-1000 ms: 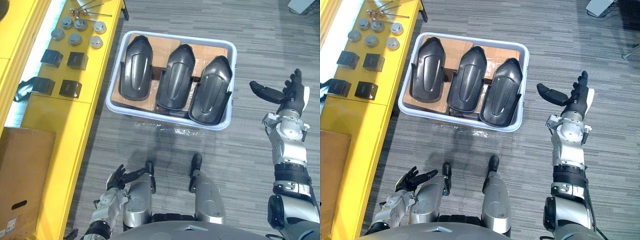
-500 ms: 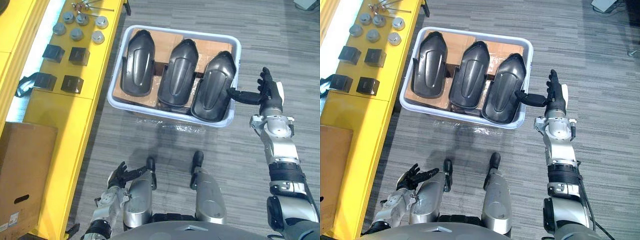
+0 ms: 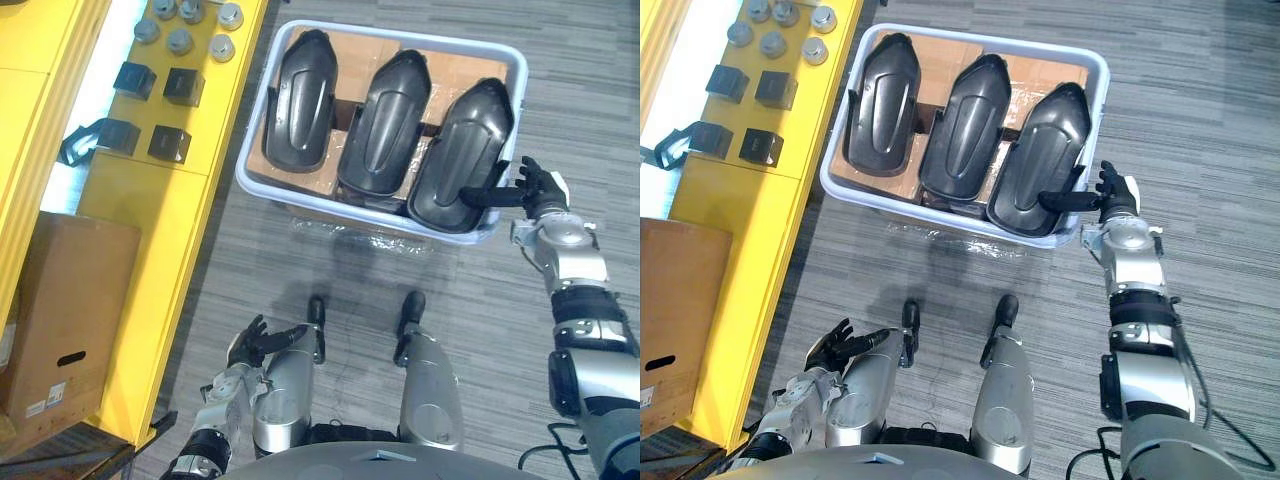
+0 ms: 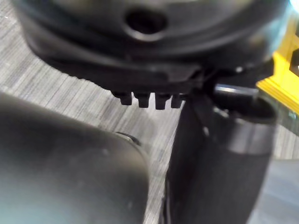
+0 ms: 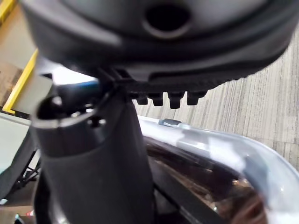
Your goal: Walk over and take three plastic housings, then place them on the shelf
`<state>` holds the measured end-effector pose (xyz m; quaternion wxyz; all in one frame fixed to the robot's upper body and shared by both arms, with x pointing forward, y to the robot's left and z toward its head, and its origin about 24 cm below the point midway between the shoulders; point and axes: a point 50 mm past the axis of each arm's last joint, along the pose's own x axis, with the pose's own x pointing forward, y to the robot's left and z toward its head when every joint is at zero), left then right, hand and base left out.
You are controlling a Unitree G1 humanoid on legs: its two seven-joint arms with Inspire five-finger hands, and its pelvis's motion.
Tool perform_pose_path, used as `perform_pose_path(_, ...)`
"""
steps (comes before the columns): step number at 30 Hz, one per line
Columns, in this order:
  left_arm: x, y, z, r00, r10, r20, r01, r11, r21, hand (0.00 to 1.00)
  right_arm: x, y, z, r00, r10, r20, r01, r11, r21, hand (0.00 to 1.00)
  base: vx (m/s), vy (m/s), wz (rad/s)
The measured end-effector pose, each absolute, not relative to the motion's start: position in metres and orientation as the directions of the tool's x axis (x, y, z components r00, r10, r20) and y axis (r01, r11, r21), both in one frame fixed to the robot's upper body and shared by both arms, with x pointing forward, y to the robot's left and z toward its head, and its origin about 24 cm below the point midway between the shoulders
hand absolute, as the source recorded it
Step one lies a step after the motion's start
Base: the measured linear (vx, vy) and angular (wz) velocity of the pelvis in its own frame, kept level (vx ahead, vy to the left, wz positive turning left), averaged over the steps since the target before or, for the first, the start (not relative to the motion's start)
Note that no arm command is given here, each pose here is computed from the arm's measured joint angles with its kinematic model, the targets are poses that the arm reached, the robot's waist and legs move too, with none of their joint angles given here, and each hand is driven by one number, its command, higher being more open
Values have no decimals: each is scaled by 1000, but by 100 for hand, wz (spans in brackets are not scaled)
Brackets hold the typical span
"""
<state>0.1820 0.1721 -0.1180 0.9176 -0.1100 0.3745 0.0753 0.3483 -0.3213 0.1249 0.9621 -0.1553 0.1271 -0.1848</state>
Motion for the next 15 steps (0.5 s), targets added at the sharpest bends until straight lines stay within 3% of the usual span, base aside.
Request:
perform_pose_path(5,183,168,-118,711,34,-702,-207,965,-163,100,347,-347,153,875,-462,-145,371,831,-414,0,-41,24,6)
perform_pose_path(15,182,165,-119,706,21,-708,-192,968,-162,100,350,-346,159,868,-484,-114,371,783,-499,0,-6,0,0)
